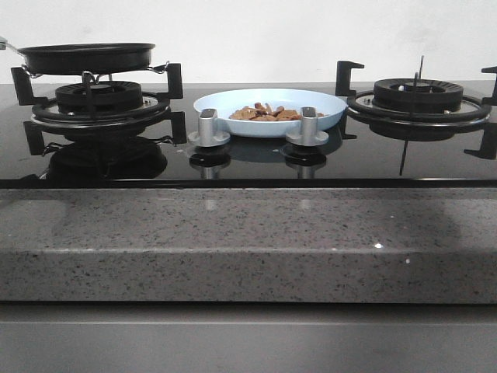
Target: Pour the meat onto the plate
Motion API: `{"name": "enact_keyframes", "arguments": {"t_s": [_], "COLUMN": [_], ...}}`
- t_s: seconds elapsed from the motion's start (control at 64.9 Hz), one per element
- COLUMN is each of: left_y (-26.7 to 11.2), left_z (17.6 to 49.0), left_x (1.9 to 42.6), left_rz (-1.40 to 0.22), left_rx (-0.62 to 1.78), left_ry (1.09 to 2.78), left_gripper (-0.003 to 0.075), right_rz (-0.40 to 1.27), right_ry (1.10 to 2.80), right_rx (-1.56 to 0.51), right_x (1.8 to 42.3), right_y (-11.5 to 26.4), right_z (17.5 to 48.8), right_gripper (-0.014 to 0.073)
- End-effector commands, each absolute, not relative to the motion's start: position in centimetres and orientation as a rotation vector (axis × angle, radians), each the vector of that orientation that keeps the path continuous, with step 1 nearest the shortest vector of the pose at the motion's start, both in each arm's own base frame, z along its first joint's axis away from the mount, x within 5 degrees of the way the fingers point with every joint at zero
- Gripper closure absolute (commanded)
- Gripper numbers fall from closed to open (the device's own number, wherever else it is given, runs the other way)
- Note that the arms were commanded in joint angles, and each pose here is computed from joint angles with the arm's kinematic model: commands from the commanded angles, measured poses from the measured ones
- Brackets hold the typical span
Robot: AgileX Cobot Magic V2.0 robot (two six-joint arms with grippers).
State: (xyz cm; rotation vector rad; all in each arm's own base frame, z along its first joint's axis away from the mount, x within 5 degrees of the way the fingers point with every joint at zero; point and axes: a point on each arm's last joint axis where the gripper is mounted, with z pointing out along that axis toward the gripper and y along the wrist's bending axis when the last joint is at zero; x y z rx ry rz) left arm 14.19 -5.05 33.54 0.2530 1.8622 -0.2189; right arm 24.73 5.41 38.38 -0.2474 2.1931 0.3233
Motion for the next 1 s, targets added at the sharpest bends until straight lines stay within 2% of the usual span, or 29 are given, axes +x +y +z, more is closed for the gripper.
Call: {"name": "enact_keyframes", "arguments": {"t_s": [0.0, 0.462, 0.708, 0.986], "left_y": [-5.4, -5.4, -5.4, -5.4], "left_z": [34.9, 34.9, 34.9, 34.9], "left_x": [14.3, 14.3, 14.3, 14.3], "left_rz": [-0.263, -0.263, -0.263, -0.263], "left_rx": [0.257, 0.257, 0.257, 0.257], "left_ry": [1.772, 1.772, 1.772, 1.772], "left_gripper": [0.0741, 0.0741, 0.0741, 0.0741], "right_rz": [0.3, 0.253, 0.247, 0.25], "right_ry": [2.031, 1.804, 1.735, 1.747], "right_rx": [-0.206, -0.144, -0.133, -0.137], "right_x": [21.9, 11.1, 9.7, 9.7], "right_y": [4.7, 2.6, 2.3, 2.4], "right_z": [39.2, 33.3, 33.0, 32.9], "right_gripper": [0.0655, 0.0655, 0.0655, 0.0655]}}
